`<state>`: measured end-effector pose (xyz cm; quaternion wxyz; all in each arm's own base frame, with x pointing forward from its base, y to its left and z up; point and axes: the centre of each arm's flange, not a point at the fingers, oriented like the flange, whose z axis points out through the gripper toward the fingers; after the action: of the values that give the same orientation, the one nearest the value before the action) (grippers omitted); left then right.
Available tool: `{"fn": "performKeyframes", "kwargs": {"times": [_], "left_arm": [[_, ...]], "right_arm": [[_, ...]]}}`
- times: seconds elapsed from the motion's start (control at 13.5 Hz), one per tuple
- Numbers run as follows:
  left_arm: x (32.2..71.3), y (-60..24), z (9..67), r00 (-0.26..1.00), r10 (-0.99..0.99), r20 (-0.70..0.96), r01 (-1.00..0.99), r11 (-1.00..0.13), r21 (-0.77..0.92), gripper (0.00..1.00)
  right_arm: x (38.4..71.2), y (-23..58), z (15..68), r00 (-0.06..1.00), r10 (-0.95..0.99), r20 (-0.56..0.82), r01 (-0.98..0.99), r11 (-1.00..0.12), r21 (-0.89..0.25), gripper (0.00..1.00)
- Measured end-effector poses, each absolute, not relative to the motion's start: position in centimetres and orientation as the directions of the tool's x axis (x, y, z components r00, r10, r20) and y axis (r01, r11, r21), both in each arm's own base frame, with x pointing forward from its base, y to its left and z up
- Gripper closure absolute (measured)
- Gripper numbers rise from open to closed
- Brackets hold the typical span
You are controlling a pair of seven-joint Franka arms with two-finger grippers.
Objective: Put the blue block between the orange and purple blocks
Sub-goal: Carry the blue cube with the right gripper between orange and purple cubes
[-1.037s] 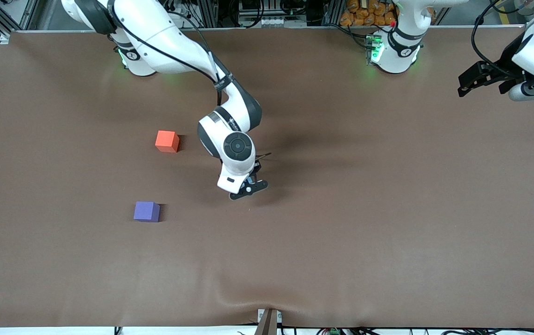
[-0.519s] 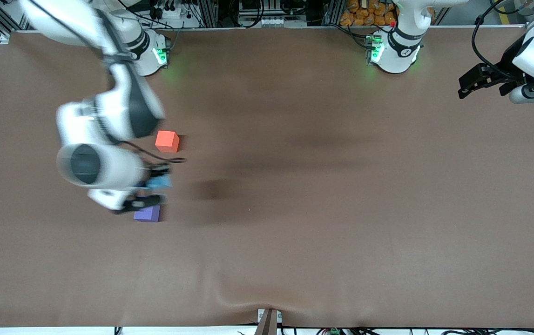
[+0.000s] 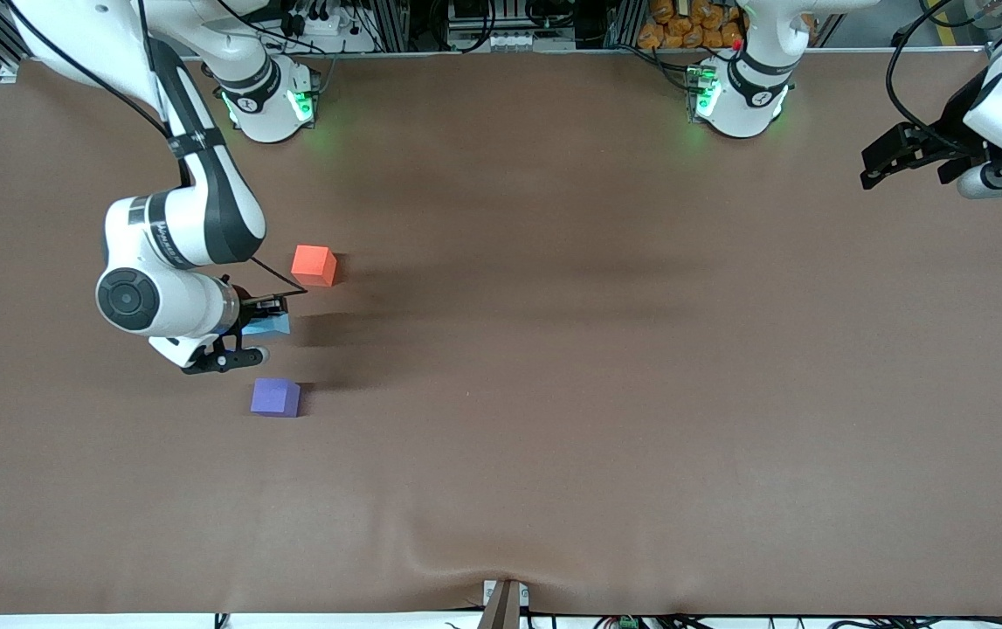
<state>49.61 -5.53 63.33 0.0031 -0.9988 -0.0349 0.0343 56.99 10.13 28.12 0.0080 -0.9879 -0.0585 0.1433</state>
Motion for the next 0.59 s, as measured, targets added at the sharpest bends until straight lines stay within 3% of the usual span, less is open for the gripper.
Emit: {"fn": "performKeyframes", "kwargs": {"times": [0.59], "left_arm": [[49.8,-5.6,63.3,0.996,0.068,-0.062,0.067,-0.998,-0.007,0.0]], "right_arm": [[54.0,9.6,22.8,0.978,0.066,-0.198,0.055,-0.997,-0.061,0.47]]}}
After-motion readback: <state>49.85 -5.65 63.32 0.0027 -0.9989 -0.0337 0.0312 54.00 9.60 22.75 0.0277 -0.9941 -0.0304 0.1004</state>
